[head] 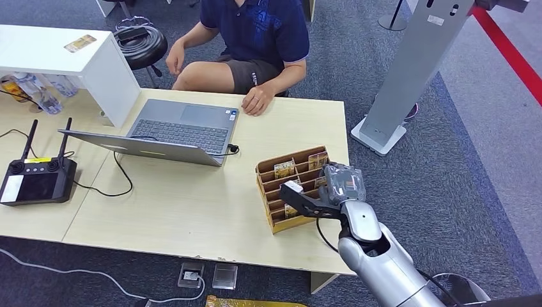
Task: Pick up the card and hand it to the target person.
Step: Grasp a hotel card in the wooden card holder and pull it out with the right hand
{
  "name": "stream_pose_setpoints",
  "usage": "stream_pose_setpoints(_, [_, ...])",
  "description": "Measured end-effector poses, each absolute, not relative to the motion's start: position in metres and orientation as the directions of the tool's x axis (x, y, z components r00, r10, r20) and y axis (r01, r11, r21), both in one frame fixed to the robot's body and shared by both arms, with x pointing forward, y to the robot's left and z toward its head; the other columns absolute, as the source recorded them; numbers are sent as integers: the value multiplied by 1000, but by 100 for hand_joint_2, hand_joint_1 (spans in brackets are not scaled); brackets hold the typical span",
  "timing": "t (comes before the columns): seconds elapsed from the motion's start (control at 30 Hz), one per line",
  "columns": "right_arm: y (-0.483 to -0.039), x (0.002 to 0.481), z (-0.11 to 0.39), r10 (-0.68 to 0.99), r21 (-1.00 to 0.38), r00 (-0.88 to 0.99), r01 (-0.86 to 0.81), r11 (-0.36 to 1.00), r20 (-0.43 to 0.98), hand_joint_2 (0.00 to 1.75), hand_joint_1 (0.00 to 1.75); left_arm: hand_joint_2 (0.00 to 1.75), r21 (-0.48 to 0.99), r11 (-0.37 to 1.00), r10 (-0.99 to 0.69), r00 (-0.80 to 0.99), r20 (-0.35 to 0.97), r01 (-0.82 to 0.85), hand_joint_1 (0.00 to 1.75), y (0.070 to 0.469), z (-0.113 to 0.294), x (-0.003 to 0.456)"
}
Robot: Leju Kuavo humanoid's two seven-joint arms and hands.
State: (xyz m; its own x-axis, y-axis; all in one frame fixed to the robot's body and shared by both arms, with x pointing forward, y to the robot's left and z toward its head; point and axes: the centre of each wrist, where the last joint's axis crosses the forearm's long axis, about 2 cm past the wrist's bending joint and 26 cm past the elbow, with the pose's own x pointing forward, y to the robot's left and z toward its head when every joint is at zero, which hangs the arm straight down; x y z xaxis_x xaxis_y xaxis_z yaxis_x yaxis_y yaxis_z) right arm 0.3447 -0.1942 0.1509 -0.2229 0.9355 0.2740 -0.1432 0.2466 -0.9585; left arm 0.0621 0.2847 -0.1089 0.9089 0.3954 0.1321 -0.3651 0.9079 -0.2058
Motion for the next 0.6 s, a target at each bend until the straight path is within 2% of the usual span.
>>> stream_pose_setpoints(0.07, [-193,345,151,934,-958,-226,-144,248,276,175,141,0,-206,907,398,908,132,-367,0,285,-109,62])
stream_pose_setpoints(0.17, [-190,346,152,932,-958,-232,-143,250,278,175,148,0,-207,906,399,907,134,-369,0,284,-109,62])
stream_pose_setpoints(0.6, [-191,348,152,929,-958,-243,-135,252,278,175,148,0,-214,899,416,898,143,-382,0,283,-109,62])
